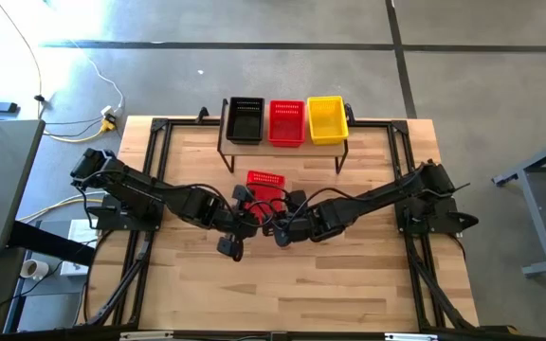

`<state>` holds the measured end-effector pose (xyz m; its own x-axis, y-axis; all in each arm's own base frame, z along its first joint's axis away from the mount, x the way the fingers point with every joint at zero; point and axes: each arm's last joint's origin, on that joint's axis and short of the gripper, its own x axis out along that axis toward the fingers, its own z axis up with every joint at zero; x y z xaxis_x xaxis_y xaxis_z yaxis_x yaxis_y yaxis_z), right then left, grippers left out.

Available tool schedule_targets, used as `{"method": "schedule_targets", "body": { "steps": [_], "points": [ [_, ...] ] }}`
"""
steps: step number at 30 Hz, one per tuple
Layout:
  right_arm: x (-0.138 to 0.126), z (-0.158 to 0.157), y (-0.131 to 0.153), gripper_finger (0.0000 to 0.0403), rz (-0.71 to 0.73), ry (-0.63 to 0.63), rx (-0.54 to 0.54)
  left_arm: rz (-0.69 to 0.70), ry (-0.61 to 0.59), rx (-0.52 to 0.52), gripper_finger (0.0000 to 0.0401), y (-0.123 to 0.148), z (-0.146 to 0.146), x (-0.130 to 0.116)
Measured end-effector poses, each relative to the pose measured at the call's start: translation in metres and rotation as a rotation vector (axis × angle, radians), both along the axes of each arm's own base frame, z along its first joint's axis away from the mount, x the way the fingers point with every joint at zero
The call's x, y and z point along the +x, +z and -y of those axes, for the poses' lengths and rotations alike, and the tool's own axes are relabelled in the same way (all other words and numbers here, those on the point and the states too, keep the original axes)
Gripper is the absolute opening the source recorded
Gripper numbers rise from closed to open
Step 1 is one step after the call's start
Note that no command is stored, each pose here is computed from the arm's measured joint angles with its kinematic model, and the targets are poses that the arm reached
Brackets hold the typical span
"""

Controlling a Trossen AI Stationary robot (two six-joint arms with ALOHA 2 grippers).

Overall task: Stack baskets on shelf by color
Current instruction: Stack the red basket on top of the red basket on the shelf

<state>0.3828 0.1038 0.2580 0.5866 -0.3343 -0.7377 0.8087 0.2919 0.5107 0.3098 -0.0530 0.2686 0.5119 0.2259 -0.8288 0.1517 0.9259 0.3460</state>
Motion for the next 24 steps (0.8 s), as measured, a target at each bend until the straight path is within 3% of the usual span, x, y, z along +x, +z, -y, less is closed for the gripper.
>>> {"method": "schedule_targets", "body": {
  "steps": [9, 24],
  "points": [
    [-0.002, 0.001, 0.0, 0.0107, -0.009, -0.019, 0.009, -0.006, -0.009, -0.003, 0.0002, 0.0, 0.0, 0.0],
    [-0.028, -0.005, 0.025, 0.0112, 0.022, -0.094, -0.082, 0.001, -0.014, 0.002, 0.0001, 0.006, -0.002, -0.005]
  ]
}}
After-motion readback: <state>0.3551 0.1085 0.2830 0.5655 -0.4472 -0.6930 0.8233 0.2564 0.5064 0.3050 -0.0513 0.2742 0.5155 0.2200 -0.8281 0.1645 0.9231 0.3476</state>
